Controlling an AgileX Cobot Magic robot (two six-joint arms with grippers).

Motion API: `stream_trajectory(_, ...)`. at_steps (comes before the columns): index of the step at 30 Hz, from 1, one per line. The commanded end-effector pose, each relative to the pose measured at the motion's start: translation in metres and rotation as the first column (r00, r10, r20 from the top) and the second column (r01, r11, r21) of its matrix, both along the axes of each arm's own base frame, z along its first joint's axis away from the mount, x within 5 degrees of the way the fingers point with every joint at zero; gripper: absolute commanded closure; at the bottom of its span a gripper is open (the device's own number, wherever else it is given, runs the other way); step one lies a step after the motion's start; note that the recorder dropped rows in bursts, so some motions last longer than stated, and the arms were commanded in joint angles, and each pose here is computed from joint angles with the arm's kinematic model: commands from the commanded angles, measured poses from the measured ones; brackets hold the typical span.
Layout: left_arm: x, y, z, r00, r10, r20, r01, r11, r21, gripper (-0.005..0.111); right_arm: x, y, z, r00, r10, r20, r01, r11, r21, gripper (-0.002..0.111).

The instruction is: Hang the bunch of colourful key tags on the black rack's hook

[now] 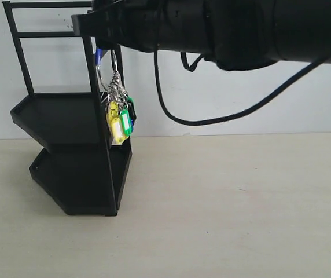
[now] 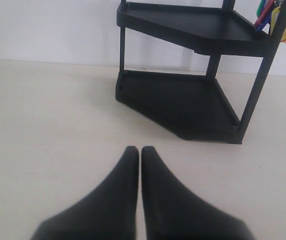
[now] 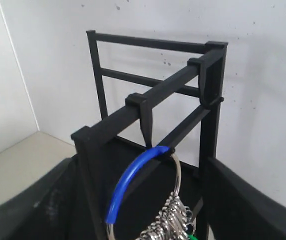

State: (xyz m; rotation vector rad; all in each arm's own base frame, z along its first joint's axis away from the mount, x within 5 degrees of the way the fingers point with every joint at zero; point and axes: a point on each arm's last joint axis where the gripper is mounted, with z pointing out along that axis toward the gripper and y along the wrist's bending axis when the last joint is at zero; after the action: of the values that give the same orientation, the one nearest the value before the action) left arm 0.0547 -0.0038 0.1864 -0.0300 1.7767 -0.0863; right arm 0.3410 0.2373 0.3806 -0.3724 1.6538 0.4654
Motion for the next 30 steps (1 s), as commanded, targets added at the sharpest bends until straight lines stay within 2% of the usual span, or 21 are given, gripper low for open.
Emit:
stream_trajectory(1,0.000,0.000,0.001,1.000,0.000,0.011,0.000,1.000,0.008,0.102,-0.029,-0.018,0.011,0.999,0.034,-0.001,-0.034,0.999,0.017,0.041)
stream_trajectory(11,0.000,0.000,0.001,1.000,0.000,0.011,0.000,1.000,0.008,0.102,-0.131,-0.076,-0.012,0.979,0.156,-0.133,-0.141,0.983,0.114,0.044)
stream_trajectory(14,0.000,0.000,0.001,1.000,0.000,0.011,0.000,1.000,0.008,0.102,-0.157,-0.095,-0.023,0.973,0.153,-0.173,-0.121,0.976,0.181,0.059)
stream_trajectory(18,0.000,0.000,0.001,1.000,0.000,0.011,0.000,1.000,0.008,0.102,-0.189,-0.119,-0.040,0.958,0.153,-0.244,-0.073,0.948,0.309,0.086)
stream_trajectory(21,0.000,0.000,0.001,1.000,0.000,0.011,0.000,1.000,0.008,0.102,-0.206,-0.131,-0.059,0.952,0.158,-0.261,-0.072,0.948,0.309,0.105)
stream_trajectory(22,0.000,0.000,0.001,1.000,0.000,0.011,0.000,1.000,0.008,0.102,-0.211,-0.134,-0.065,0.951,0.157,-0.268,-0.070,0.950,0.306,0.108)
stream_trajectory(30,0.000,0.000,0.001,1.000,0.000,0.011,0.000,1.000,0.008,0.102,-0.235,-0.143,-0.102,0.918,0.216,-0.332,-0.117,0.948,0.295,0.108)
